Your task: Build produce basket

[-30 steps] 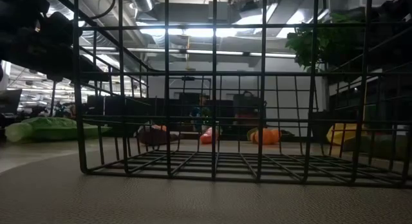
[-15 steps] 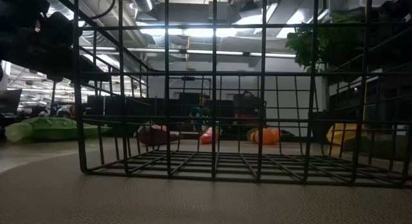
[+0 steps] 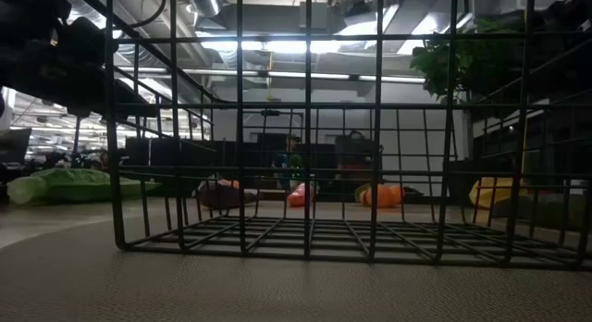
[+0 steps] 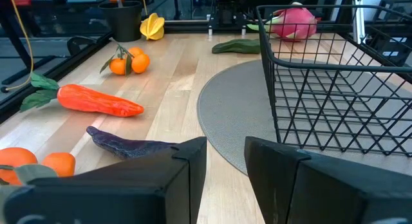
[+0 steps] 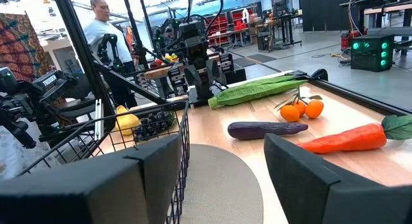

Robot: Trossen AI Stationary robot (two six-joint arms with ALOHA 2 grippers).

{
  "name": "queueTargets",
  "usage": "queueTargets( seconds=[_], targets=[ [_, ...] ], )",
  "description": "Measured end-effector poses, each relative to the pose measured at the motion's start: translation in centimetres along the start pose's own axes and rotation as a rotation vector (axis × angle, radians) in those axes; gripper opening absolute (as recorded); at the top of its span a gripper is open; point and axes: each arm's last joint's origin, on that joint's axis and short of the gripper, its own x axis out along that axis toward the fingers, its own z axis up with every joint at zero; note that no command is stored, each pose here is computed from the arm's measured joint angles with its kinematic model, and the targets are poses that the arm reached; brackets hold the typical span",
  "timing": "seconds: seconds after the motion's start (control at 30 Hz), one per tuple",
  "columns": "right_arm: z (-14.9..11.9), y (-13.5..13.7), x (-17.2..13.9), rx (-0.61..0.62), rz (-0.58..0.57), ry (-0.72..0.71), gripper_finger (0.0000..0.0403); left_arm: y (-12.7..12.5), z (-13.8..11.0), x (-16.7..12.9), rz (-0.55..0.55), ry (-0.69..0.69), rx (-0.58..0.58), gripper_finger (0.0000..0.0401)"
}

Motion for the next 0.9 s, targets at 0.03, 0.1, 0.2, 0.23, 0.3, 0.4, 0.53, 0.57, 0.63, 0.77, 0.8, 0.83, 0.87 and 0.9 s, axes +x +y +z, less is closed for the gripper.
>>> queueTargets(
  seconds=[0.03,0.1,0.2,0.23,0.3,0.4,0.53,0.57,0.63,0.77,0.8,0.83,0.87,0.9],
  targets=[
    [0.0,0.0,0.0,0.0,0.0,0.0,0.022,0.0,0.01,0.0,0.0,0.0,0.0,0.0098],
    [0.0,0.0,0.0,0.0,-0.001,0.0,0.022,0.0,0.01,0.0,0.0,0.0,0.0,0.0098],
    [0.0,0.0,0.0,0.0,0.0,0.0,0.022,0.0,0.0,0.0,0.0,0.0,0.0,0.0098],
    [-0.01,0.0,0.0,0.0,0.0,0.0,0.022,0.0,0.0,0.0,0.0,0.0,0.0,0.0098],
    [0.0,0.0,0.0,0.0,0.0,0.0,0.022,0.0,0.0,0.0,0.0,0.0,0.0,0.0098],
    [0.0,0.0,0.0,0.0,0.0,0.0,0.022,0.0,0.01,0.0,0.0,0.0,0.0,0.0098],
    [-0.01,0.0,0.0,0.0,0.0,0.0,0.022,0.0,0.01,0.0,0.0,0.0,0.016,0.0098],
    [-0.01,-0.01,0.0,0.0,-0.001,0.0,0.022,0.0,0.0,0.0,0.0,0.0,0.03,0.0098],
    [-0.01,0.0,0.0,0.0,0.0,0.0,0.022,0.0,0.02,0.0,0.0,-0.001,0.049,0.0098],
    [0.0,0.0,0.0,0.0,0.0,0.0,0.022,0.0,0.02,0.0,0.0,-0.001,0.052,0.0098],
    [0.0,0.0,0.0,0.0,0.0,0.0,0.022,0.0,0.0,0.0,0.001,0.0,0.052,0.0098],
    [0.0,0.0,0.0,0.0,0.0,0.0,0.022,0.0,0.0,0.0,0.001,0.0,0.052,0.0098],
    [0.0,0.0,0.0,0.0,-0.001,0.0,0.022,0.0,0.0,0.0,0.0,0.0,0.052,0.0098],
    [-0.01,0.0,0.0,0.0,0.0,0.001,0.022,0.0,0.0,0.0,0.001,0.0,0.052,0.0098]
  ],
)
